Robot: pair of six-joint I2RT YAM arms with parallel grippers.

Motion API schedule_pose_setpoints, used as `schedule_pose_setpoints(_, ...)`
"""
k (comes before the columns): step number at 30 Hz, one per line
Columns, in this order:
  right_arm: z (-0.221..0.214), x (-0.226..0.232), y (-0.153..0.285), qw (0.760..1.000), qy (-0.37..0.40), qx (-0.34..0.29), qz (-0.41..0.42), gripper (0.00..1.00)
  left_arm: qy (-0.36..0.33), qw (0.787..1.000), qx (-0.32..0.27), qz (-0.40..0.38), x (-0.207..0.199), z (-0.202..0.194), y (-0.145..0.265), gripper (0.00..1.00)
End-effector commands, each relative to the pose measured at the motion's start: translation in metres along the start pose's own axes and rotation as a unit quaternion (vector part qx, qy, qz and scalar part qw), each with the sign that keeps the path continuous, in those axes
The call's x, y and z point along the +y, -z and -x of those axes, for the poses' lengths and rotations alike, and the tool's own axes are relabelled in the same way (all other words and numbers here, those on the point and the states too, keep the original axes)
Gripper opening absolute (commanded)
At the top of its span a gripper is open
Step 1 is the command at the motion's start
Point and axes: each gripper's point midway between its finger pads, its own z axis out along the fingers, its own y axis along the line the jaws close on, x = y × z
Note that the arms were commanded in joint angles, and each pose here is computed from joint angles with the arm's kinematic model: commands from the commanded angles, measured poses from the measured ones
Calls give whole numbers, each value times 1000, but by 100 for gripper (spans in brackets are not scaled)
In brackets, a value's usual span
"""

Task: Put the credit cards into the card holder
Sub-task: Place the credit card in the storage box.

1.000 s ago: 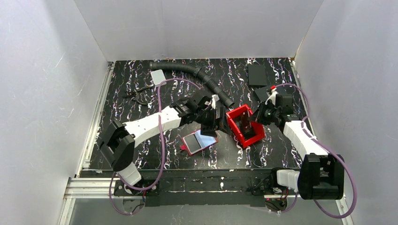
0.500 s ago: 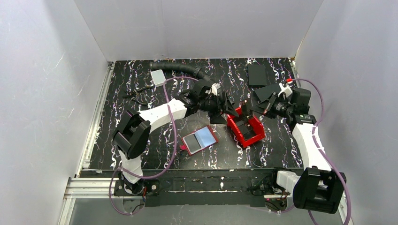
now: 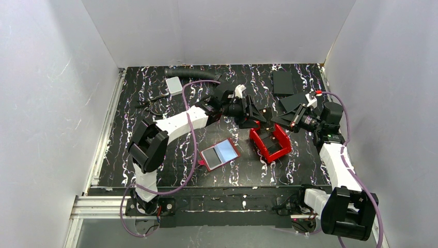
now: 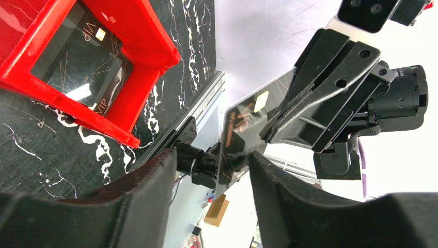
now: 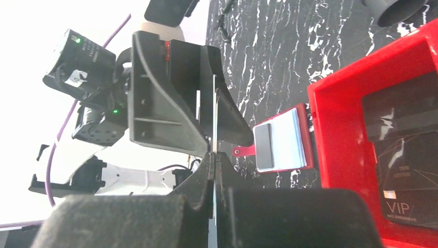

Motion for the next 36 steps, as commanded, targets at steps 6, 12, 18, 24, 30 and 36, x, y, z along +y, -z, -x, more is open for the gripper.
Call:
schedule_pose_setpoints(6,-7,9,4,1000,14,3,26,1,2,999,-10,-39,-20,8,-1,38)
schedule_pose_setpoints(12,-15,-9,7,999,29,8,-15,1,8,998,-8,-57,-23,12,-9,13)
schedule_pose_setpoints(18,-12,-24,13,995,60,14,-79,28,-37,997,-11,-60,-22,13,-12,0)
schedule_pose_setpoints(24,4,-31,15,992,65,-14,-107,50,-105,991,25,-77,-19,3,-14,0)
schedule_pose_setpoints(30,20,-33,12,995,42,-28,-81,59,-106,989,57,-88,-17,-3,-18,0)
schedule_pose_setpoints(36,30,-28,5,997,51,-33,-54,58,-108,986,81,-100,-20,-9,-18,0)
